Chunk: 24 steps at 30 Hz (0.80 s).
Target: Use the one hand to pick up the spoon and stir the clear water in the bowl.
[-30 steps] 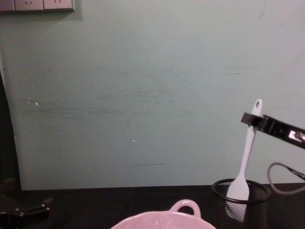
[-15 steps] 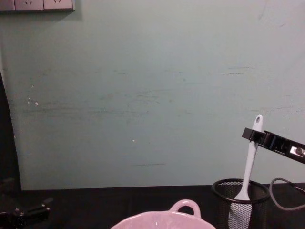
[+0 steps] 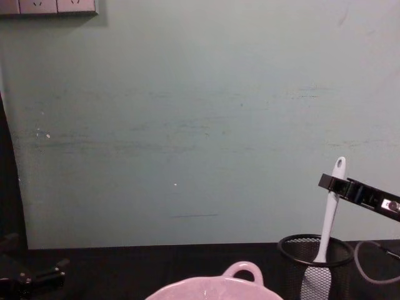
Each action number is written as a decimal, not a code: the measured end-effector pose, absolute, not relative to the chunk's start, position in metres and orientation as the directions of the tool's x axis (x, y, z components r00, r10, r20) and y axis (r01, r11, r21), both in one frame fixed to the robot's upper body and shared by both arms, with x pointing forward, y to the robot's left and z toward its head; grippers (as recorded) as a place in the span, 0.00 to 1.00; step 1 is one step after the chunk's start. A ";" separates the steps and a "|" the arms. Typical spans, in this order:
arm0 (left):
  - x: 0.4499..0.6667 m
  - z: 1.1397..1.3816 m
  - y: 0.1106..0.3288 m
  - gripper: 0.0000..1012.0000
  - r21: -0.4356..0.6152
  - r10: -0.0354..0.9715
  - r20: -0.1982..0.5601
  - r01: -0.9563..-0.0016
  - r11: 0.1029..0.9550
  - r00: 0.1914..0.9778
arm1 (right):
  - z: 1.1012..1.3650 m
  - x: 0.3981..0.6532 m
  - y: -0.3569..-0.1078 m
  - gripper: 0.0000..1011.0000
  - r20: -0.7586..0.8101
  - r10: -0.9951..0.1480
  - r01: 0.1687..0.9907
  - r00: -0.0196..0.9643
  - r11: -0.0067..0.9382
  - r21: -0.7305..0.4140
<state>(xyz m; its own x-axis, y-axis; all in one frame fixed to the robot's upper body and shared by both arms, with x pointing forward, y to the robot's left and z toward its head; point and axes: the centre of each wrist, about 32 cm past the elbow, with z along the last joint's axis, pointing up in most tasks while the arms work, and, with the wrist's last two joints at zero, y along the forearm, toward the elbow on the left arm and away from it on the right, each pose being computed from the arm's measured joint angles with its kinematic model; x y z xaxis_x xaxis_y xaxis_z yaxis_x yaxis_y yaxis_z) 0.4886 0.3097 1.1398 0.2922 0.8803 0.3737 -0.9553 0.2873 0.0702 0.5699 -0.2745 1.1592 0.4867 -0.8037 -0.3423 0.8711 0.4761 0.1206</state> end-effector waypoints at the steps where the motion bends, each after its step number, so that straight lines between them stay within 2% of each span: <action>1: 0.489 1.140 0.310 1.00 0.070 0.880 0.374 -0.955 0.287 0.292 | 1.159 0.570 -0.275 0.11 -0.344 -0.803 0.871 0.486 0.477 0.118; 24: 0.489 1.140 0.310 1.00 0.070 0.880 0.374 -0.955 0.287 0.292 | 1.152 0.570 -0.274 0.12 -0.357 -0.799 0.870 0.484 0.483 0.099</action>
<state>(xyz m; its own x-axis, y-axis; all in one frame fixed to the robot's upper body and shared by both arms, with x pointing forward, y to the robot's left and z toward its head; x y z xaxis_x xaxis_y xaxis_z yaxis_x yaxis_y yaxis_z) 0.4886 0.3097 1.1398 0.2923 0.8803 0.3737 -0.9552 0.2874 0.0702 0.5704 -0.2743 1.1524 0.4842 -0.7988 -0.3570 0.8699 0.4832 0.0985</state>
